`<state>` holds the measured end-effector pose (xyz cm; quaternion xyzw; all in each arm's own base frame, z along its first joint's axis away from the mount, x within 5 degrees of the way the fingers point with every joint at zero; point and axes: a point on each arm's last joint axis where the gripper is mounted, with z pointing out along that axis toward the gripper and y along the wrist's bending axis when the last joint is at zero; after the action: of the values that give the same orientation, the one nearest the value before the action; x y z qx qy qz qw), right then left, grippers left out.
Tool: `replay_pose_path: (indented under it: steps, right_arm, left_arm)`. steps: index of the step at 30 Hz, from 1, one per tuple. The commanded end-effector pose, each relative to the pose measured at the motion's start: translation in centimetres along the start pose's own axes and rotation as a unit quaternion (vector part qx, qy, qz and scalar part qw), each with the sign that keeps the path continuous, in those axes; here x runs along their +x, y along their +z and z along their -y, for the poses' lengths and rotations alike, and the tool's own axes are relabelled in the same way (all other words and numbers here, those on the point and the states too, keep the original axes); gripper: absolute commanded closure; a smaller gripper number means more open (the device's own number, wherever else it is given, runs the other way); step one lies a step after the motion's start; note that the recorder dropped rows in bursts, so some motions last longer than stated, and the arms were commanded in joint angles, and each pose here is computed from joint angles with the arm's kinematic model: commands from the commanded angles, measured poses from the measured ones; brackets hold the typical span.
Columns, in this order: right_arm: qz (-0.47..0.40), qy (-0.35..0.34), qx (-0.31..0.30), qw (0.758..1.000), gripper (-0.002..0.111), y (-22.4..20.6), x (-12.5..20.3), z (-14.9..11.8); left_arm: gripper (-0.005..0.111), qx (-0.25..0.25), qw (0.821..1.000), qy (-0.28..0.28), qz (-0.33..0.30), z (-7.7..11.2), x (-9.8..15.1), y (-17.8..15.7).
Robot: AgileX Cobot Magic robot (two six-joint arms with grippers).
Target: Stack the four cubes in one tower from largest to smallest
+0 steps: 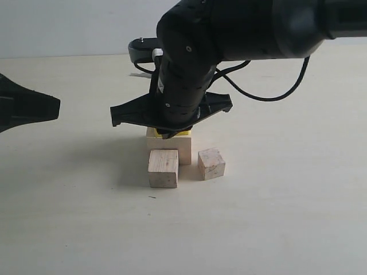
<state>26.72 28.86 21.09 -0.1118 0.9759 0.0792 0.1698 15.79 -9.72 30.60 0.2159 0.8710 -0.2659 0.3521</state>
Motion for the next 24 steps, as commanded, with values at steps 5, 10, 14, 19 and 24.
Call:
replay_pose_path:
  steps: [5, 10, 14, 19, 24]
  right_arm:
    - [0.016, -0.002, -0.014, 1.0, 0.108, 0.72, -0.24, -0.33]
    - [0.023, 0.001, -0.018, 1.0, 0.108, 0.72, -0.36, -0.41]
    - [0.027, -0.002, -0.015, 1.0, 0.108, 0.71, -0.43, -0.35]
    - [0.032, -0.005, -0.016, 0.999, 0.108, 0.71, -0.52, -0.38]
    - [0.036, -0.004, -0.02, 0.999, 0.108, 0.7, -0.6, -0.45]
  left_arm:
    - [0.077, 0.0, 1.0, -0.002, 0.005, 0.0, 0.01, -0.07]
    - [0.077, 0.0, 1.0, -0.002, 0.005, 0.0, 0.01, -0.07]
    - [0.077, 0.0, 1.0, -0.002, 0.005, 0.0, 0.01, -0.07]
    - [0.077, 0.0, 1.0, -0.001, 0.005, 0.0, 0.01, -0.07]
    - [0.077, 0.0, 1.0, -0.001, 0.005, 0.0, 0.01, -0.07]
